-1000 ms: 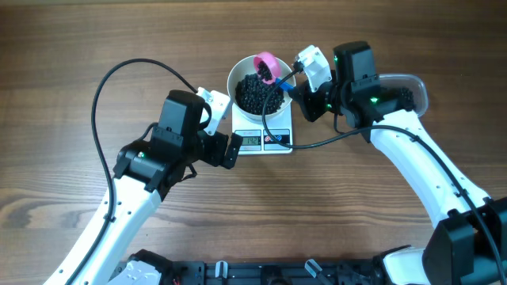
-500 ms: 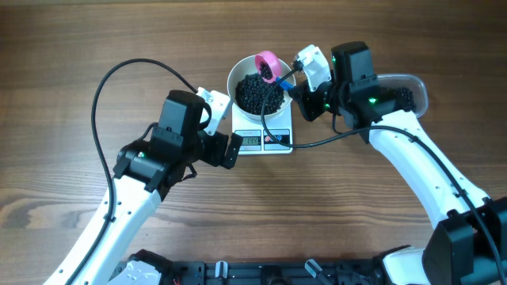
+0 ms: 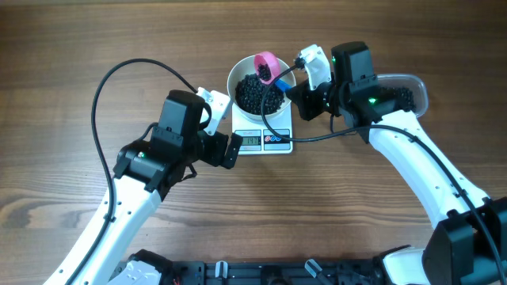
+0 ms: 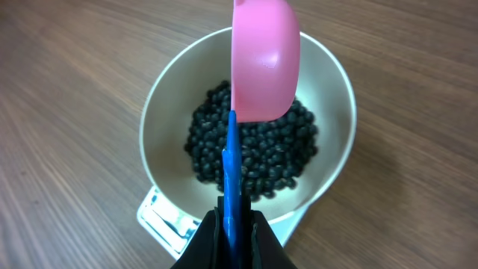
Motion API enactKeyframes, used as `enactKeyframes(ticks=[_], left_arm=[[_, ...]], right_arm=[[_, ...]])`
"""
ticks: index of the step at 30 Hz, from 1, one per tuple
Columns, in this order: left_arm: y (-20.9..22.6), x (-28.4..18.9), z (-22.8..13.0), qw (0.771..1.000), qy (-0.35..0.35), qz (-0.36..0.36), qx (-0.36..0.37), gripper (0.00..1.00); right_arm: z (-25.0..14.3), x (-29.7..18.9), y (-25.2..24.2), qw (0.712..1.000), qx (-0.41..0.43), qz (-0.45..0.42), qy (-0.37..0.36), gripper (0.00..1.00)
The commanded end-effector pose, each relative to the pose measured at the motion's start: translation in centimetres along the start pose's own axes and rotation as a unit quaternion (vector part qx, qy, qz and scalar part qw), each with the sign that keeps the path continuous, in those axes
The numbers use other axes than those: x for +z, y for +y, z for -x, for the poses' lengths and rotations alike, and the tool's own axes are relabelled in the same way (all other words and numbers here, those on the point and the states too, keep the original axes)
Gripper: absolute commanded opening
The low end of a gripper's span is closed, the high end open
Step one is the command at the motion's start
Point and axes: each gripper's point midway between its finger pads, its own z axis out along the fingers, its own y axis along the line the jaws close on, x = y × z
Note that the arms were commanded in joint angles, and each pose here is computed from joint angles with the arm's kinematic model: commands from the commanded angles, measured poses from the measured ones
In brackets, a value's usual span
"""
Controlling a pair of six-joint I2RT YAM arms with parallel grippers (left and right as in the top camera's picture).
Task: Scoop item into bowl and weigh 150g on scale
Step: 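Tilt the scoop slowly to trickle beans into the bowl, right gripper, then keep the scoop tilted over the bowl, adding a few more beans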
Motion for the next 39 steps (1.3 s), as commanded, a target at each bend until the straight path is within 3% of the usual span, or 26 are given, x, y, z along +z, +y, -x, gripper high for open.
enactKeyframes(ticks=[1, 9, 20, 22, 25, 28, 32, 39], left_arm=[[0.2, 0.0, 0.0, 1.000, 0.000, 0.002, -0.004, 1.00], [0.2, 0.0, 0.0, 1.000, -0.001, 0.002, -0.004, 1.00], [0.2, 0.0, 0.0, 1.000, 0.000, 0.002, -0.004, 1.00], [0.2, 0.0, 0.0, 1.000, 0.000, 0.002, -0.004, 1.00], [0.2, 0.0, 0.0, 1.000, 0.000, 0.002, -0.004, 1.00], [0.2, 0.0, 0.0, 1.000, 0.000, 0.002, -0.004, 1.00], [0.2, 0.0, 0.0, 1.000, 0.000, 0.002, -0.004, 1.00], [0.2, 0.0, 0.0, 1.000, 0.000, 0.002, -0.004, 1.00]], right_arm=[[0.9, -0.7, 1.3, 1.000, 0.004, 0.028, -0.015, 0.04], [0.8, -0.6, 0.2, 0.997, -0.074, -0.005, -0.013, 0.04], [1.1, -0.6, 0.6, 0.998, -0.066, 0.006, -0.018, 0.04], [0.6, -0.6, 0.6, 0.995, -0.102, 0.005, -0.010, 0.04], [0.9, -0.7, -0.4, 0.998, -0.065, -0.021, -0.014, 0.04], [1.0, -0.7, 1.8, 0.995, -0.093, 0.040, -0.020, 0.04], [1.1, -0.7, 0.2, 0.998, -0.058, -0.004, -0.018, 0.04], [1.1, -0.7, 0.8, 0.998, -0.051, 0.011, -0.019, 0.04]])
